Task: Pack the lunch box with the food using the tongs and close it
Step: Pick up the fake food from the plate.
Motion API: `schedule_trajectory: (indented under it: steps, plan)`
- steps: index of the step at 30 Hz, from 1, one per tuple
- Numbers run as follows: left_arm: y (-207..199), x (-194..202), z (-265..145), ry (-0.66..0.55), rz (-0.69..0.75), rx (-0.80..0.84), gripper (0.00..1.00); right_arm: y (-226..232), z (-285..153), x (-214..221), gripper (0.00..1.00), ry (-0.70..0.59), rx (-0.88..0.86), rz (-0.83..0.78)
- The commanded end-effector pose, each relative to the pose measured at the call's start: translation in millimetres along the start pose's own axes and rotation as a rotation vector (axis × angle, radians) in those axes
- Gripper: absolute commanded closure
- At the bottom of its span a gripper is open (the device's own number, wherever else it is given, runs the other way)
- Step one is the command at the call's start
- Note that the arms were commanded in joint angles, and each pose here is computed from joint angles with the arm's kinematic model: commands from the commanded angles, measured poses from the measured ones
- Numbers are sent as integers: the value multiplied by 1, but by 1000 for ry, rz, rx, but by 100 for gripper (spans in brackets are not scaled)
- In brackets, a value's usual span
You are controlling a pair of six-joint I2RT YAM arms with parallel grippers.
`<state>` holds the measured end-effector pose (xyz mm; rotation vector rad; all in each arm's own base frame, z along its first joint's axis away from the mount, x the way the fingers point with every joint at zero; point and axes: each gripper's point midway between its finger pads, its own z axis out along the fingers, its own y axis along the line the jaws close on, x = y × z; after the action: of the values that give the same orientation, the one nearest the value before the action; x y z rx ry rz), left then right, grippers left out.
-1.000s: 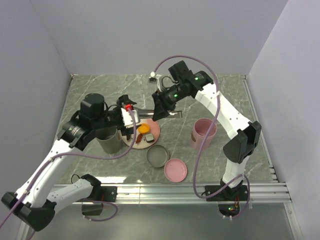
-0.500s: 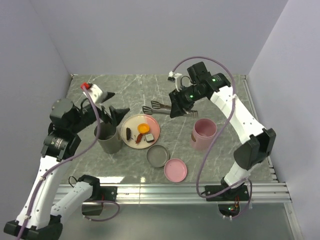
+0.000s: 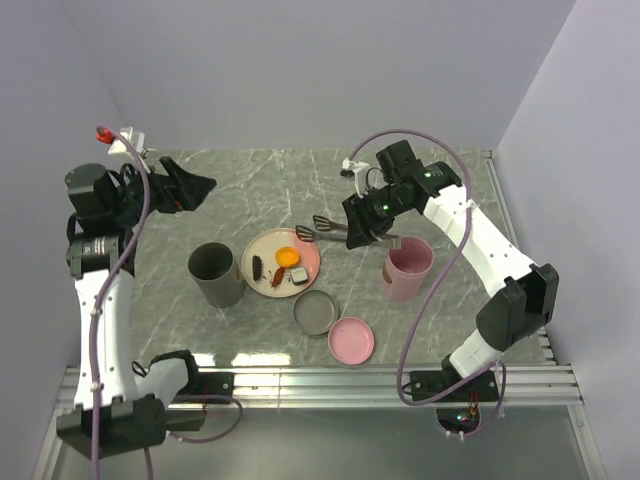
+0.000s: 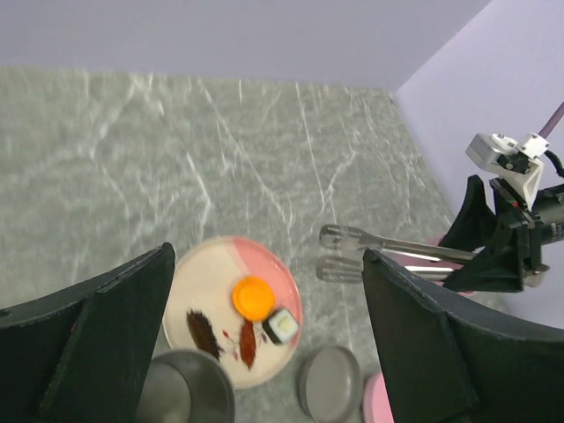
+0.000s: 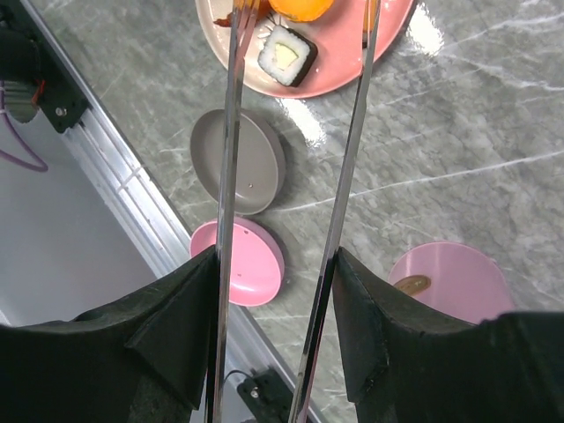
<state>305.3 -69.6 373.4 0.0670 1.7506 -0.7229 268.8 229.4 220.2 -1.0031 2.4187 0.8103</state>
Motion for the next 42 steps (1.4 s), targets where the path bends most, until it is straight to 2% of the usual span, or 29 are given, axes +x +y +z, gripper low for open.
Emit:
schedule_trajectory:
  steps: [1,6,18,25,42]
  plan:
    - [7,13,-7,97,-152,37,7,-5,10,-12,42,-9,2,16]
    - [21,11,-16,84,-126,10,6,-11,29,-12,43,27,-32,64]
    - [6,4,-21,49,-111,76,5,-14,57,-15,45,92,-120,142]
    - [-3,-9,-24,0,-56,97,5,-15,73,-11,46,127,-176,185]
    - [5,-14,-21,-16,-9,59,9,-14,95,-12,52,162,-271,237]
